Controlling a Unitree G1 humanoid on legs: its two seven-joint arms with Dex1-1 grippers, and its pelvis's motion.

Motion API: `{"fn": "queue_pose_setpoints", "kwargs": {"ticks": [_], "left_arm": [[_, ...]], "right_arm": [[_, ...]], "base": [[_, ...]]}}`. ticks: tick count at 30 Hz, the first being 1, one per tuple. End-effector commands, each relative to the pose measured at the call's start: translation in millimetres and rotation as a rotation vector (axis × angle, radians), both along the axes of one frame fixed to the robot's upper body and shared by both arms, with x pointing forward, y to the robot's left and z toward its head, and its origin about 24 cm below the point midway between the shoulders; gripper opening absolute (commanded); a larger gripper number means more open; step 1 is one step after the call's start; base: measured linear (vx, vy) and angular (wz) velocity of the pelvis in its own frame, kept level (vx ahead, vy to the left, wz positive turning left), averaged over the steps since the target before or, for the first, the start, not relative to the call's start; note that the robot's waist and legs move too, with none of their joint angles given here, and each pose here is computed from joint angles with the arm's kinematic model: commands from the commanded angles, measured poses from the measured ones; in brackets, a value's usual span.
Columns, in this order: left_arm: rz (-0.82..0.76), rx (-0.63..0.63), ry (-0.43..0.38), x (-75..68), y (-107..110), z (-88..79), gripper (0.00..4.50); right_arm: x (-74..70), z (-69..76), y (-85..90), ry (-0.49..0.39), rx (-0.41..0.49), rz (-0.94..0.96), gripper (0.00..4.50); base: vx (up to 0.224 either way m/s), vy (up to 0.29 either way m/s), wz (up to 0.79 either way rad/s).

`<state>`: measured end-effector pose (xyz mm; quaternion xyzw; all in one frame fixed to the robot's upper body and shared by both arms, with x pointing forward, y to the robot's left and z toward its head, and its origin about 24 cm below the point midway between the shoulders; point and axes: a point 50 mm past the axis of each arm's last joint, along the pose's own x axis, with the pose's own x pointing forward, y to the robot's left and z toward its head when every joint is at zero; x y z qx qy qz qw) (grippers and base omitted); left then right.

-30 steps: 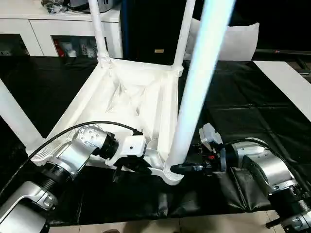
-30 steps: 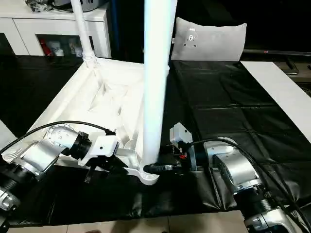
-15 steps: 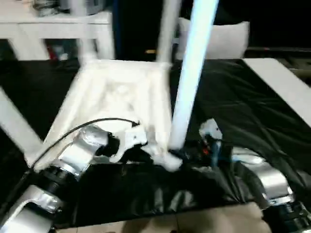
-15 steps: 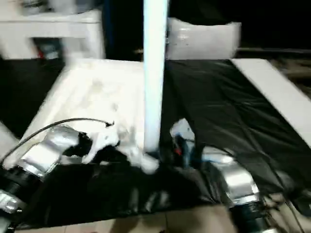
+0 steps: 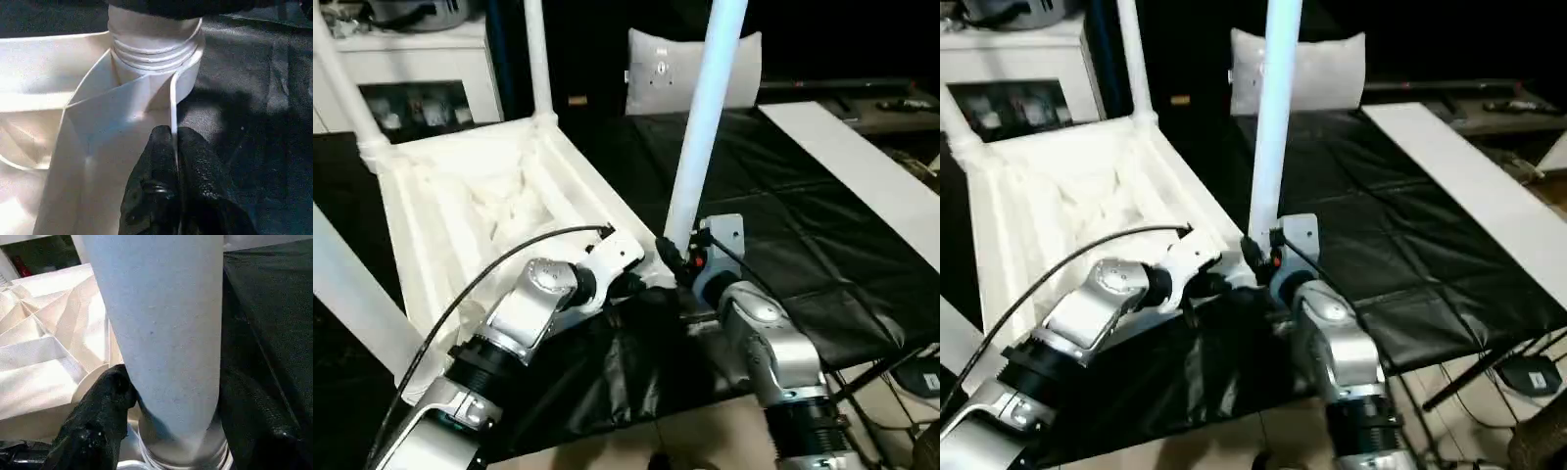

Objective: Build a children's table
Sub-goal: Rotate leg to tighten

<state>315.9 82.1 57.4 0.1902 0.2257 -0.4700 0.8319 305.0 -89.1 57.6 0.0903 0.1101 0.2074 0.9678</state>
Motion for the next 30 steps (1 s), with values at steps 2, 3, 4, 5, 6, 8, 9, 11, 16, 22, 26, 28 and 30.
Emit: {"fn": "queue_pose_setpoints", "kwargs": {"ticks": [2, 3, 4, 5, 6, 8, 9, 11, 16, 22, 26, 28, 30], "left_arm": [[-0.081, -0.014, -0.06, 0.0, -9.2, 14.4, 0.0], [-0.09, -0.005, -0.06, -0.4, -2.8, 14.0, 0.0], [-0.108, -0.001, -0.061, -1.3, 2.8, 13.7, 0.0], [-0.121, 0.0, -0.062, -2.0, 5.1, 13.7, 0.0], [-0.153, 0.009, -0.065, -3.5, 11.3, 12.5, 0.0], [-0.171, 0.006, -0.06, -4.7, 13.6, 11.9, 0.0], [-0.184, 0.006, -0.043, -5.9, 18.5, 10.6, 0.0], [-0.233, -0.003, -0.042, -8.4, 20.1, 10.6, 0.0], [-0.482, 0.022, -0.004, -20.7, 31.5, 8.5, 0.0], [-0.684, 0.072, 0.072, -25.9, 40.3, 12.5, 0.0], [-0.734, 0.102, 0.068, -25.1, 42.3, 14.0, 0.0], [-0.768, 0.12, 0.07, -24.2, 42.7, 16.1, 0.0], [-0.794, 0.132, 0.074, -22.7, 42.7, 17.9, 0.0]], "right_arm": [[-3.4, 5.0, 6.6, -0.029, 0.03, 0.078, 3.09], [-5.6, 6.1, -1.8, -0.051, 0.021, 0.11, 3.21], [-8.3, 7.7, -9.5, -0.072, 0.014, 0.147, 3.33], [-9.8, 8.6, -12.9, -0.082, 0.012, 0.168, 3.45], [-13.3, 11.2, -22.3, -0.102, -0.004, 0.23, 3.53], [-14.9, 12.5, -26.1, -0.111, -0.009, 0.26, 3.64], [-17.5, 15.4, -33.1, -0.126, -0.017, 0.319, 3.69], [-18.8, 17.1, -38.9, -0.134, -0.033, 0.357, 3.92], [-28.5, 25.4, -61.6, -0.124, -0.119, 0.668, 4.38], [-31.0, 27.4, -67.1, -0.081, -0.135, 0.945, 4.38], [-30.8, 27.7, -66.9, -0.07, -0.132, 1.013, 4.21], [-32.0, 27.3, -65.5, -0.036, -0.117, 1.076, 4.0], [-33.3, 27.0, -63.6, -0.011, -0.115, 1.14, 3.84]], "base": [[0.0, 0.0, 0.0], [0.0, 0.0, 0.0], [0.0, 0.0, 0.0], [0.0, 0.0, 0.0], [0.0, 0.0, 0.0], [0.0, 0.0, 0.0], [0.0, 0.0, 0.0], [0.0, 0.0, 0.0], [0.01, -0.009, 0.0], [0.0, 0.0, 0.0], [0.0, 0.0, 0.0], [0.0, 0.0, 0.0], [0.0, 0.0, 0.0]]}}
